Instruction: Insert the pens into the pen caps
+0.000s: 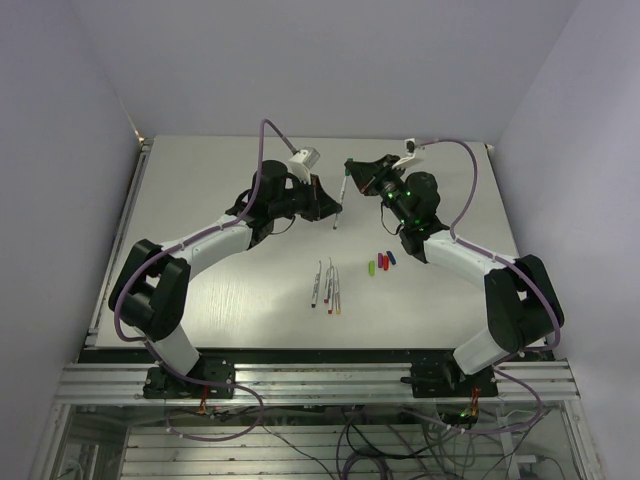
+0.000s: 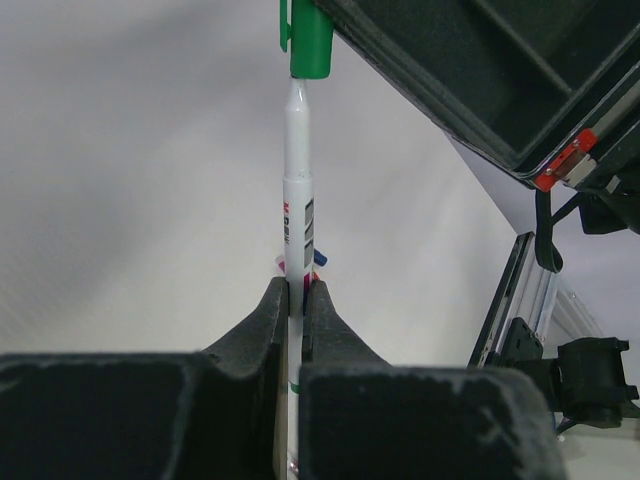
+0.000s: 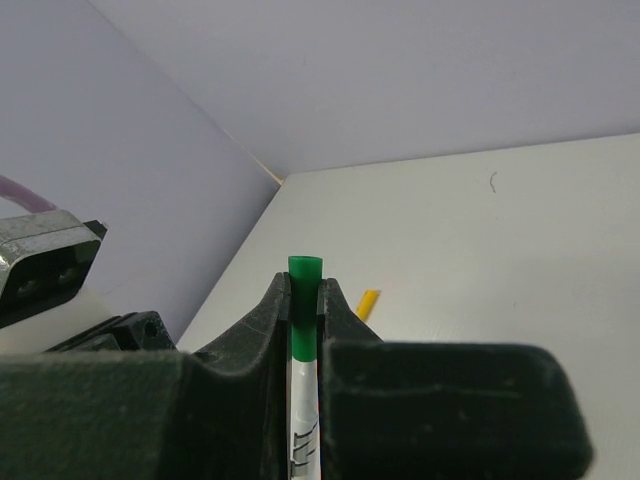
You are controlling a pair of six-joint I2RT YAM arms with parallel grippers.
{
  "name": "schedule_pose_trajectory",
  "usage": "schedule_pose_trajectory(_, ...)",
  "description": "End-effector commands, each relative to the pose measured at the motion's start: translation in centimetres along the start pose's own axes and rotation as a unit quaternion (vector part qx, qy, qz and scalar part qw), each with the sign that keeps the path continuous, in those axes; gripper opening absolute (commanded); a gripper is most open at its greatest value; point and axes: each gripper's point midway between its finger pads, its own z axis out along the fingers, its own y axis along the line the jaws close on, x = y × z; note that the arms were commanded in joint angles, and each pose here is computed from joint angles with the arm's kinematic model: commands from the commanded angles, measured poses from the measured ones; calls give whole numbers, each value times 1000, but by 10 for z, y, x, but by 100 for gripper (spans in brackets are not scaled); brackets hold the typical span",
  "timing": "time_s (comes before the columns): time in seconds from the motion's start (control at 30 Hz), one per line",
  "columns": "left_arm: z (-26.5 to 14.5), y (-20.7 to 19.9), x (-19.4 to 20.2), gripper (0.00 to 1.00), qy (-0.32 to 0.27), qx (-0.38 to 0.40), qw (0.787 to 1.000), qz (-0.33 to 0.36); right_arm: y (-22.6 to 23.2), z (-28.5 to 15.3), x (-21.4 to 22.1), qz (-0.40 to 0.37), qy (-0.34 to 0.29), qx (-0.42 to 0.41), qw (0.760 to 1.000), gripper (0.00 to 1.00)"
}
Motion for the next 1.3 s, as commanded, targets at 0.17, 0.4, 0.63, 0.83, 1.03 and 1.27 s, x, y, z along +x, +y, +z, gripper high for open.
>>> schedule_pose_trajectory(0.17,-5,-10,-33,7,-55,13,998,23,-5,-6,34,-17,59,-2,998,0)
schedule_pose_trajectory(0.4,-8,-9,-37,7,-63,11,998,22,-8,-6,42,-28,69,-1,997,0)
schedule_pose_trajectory(0.63,-7,-10,-34,7,-58,18,998,19,-9,0,31,-63,53,7,997,0)
schedule_pose_trajectory(0.83,-7,-9,-31,7,-55,19,998,17,-7,6,21,-73,38,7,997,0)
schedule_pose_trajectory(1.03,-5,-7,-28,7,-52,19,998,14,-1,11,14,-74,30,-1,997,0)
schedule_pose_trajectory(1.27,-6,-6,-42,7,-82,10,996,15,1,7,25,-61,50,-10,997,0)
